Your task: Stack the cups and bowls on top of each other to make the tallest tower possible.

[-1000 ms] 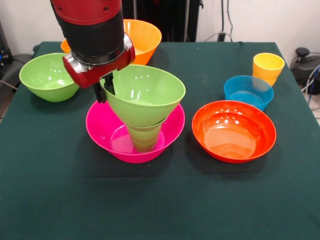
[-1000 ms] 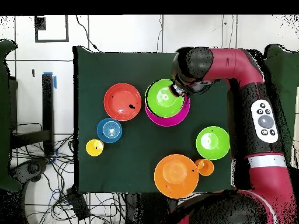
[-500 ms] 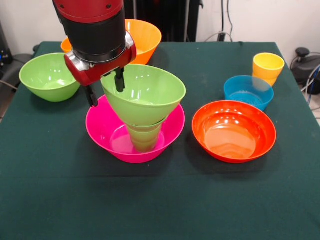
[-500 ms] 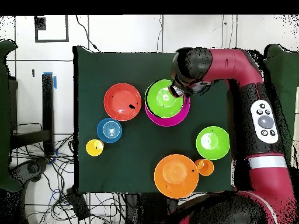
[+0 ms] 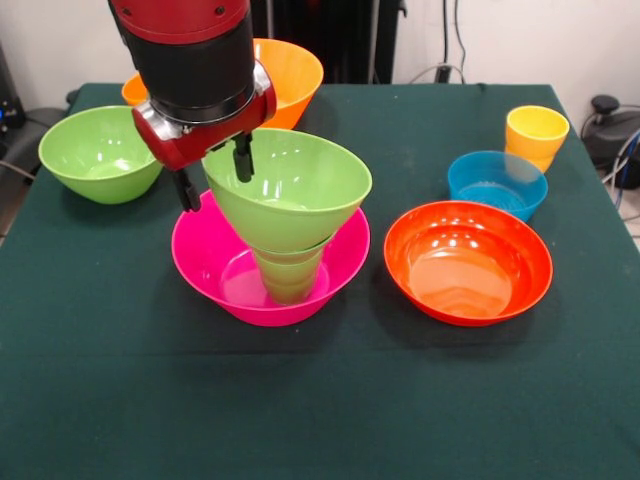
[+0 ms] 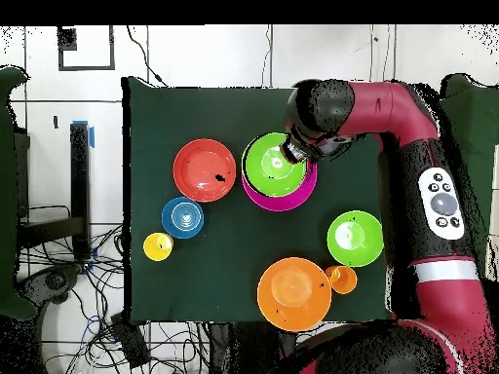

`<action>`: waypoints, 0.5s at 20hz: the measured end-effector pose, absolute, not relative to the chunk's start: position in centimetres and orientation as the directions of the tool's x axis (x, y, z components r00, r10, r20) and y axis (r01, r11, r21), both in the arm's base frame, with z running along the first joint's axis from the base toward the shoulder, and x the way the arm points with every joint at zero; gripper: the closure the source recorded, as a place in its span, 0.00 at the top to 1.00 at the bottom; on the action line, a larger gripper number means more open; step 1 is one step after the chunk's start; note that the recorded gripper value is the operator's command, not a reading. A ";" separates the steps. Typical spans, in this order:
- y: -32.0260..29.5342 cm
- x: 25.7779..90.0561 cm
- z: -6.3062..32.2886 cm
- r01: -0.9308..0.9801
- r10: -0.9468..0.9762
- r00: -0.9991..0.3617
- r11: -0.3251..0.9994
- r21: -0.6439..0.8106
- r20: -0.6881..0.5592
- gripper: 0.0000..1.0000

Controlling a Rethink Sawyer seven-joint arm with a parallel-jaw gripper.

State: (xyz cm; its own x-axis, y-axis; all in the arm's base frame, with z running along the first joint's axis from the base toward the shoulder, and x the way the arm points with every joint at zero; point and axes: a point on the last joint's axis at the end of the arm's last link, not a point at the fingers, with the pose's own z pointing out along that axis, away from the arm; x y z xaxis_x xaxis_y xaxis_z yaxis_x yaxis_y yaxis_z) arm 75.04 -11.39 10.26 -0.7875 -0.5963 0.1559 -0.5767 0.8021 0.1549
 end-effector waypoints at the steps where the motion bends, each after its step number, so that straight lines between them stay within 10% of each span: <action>1: -11.4 75.0 10.3 -0.576 -0.596 -0.788 0.802 0.156 0.155 1.00; 10: -10.9 75.0 12.3 -0.584 -0.602 -0.785 0.798 0.148 0.146 1.00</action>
